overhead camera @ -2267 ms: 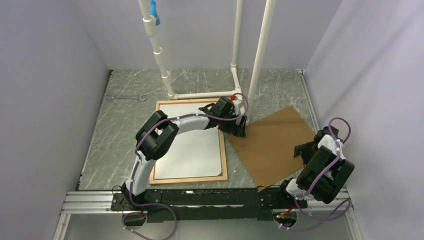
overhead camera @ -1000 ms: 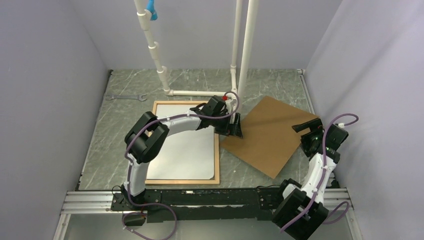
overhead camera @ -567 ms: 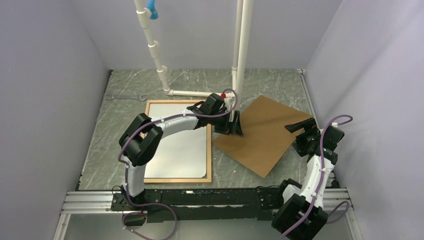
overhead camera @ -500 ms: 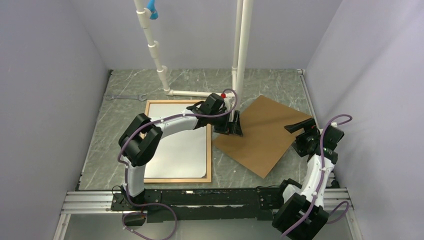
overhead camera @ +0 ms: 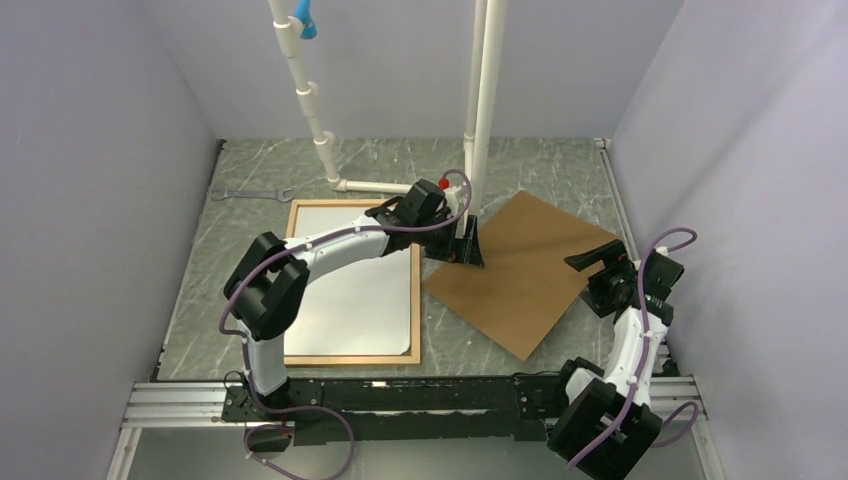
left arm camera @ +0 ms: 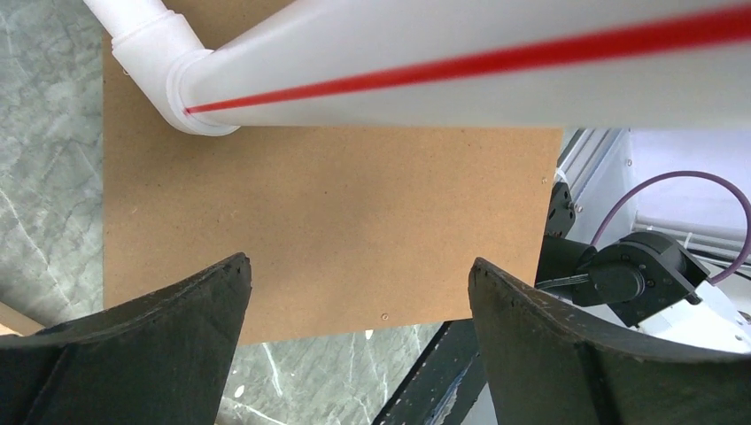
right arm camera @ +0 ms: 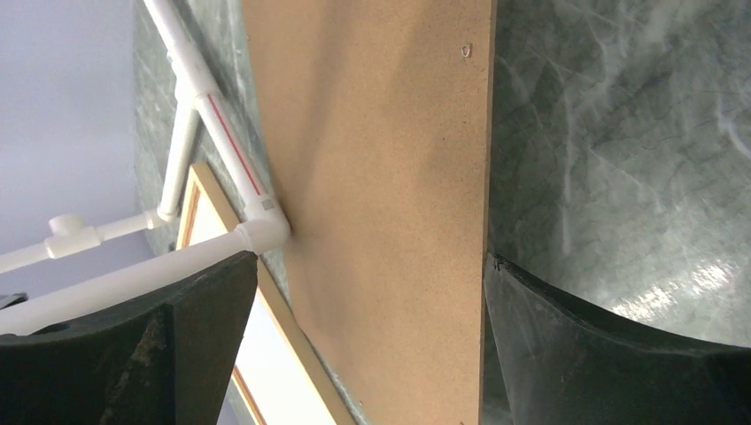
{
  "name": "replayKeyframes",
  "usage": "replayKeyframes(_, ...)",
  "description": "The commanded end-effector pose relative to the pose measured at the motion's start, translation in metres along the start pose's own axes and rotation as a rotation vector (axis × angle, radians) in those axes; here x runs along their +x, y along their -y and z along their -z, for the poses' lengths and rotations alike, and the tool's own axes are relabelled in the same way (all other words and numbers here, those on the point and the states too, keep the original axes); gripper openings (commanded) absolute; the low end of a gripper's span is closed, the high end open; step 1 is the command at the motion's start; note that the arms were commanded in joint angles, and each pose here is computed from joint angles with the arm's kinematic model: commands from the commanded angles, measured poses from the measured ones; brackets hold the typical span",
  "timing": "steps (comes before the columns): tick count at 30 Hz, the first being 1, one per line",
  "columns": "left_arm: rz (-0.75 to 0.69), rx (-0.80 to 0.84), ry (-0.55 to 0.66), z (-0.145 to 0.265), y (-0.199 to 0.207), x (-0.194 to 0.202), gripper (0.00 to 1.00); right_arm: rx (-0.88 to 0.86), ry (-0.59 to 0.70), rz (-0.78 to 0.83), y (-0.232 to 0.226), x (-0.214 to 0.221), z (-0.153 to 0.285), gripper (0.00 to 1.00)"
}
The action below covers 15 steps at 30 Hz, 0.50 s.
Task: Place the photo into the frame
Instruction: Pick up the photo frame item at the center of the board.
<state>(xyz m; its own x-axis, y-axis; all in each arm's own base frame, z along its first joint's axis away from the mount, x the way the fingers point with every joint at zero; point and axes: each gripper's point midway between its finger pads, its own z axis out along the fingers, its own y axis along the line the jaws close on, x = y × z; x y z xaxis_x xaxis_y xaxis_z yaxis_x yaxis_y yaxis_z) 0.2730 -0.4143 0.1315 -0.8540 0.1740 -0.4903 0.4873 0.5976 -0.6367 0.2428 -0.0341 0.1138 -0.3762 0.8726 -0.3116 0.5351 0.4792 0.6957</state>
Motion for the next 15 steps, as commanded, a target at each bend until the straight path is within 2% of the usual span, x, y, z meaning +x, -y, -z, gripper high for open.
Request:
replayKeyframes(1,-0.116,0.092,0.030,0.020,0.034,-0.009,0.95,-0.270,-0.099,-0.017,-0.051,0.019,0.013,0.98)
replayKeyframes(9,-0.099,0.048,0.064,0.045,0.023,-0.004,0.96,-0.446,-0.074,0.040,-0.087,0.014,0.031,0.95)
replayKeyframes(15,-0.092,-0.003,0.066,0.058,0.016,0.004,0.96,-0.499,-0.049,0.038,-0.103,0.003,0.037,0.90)
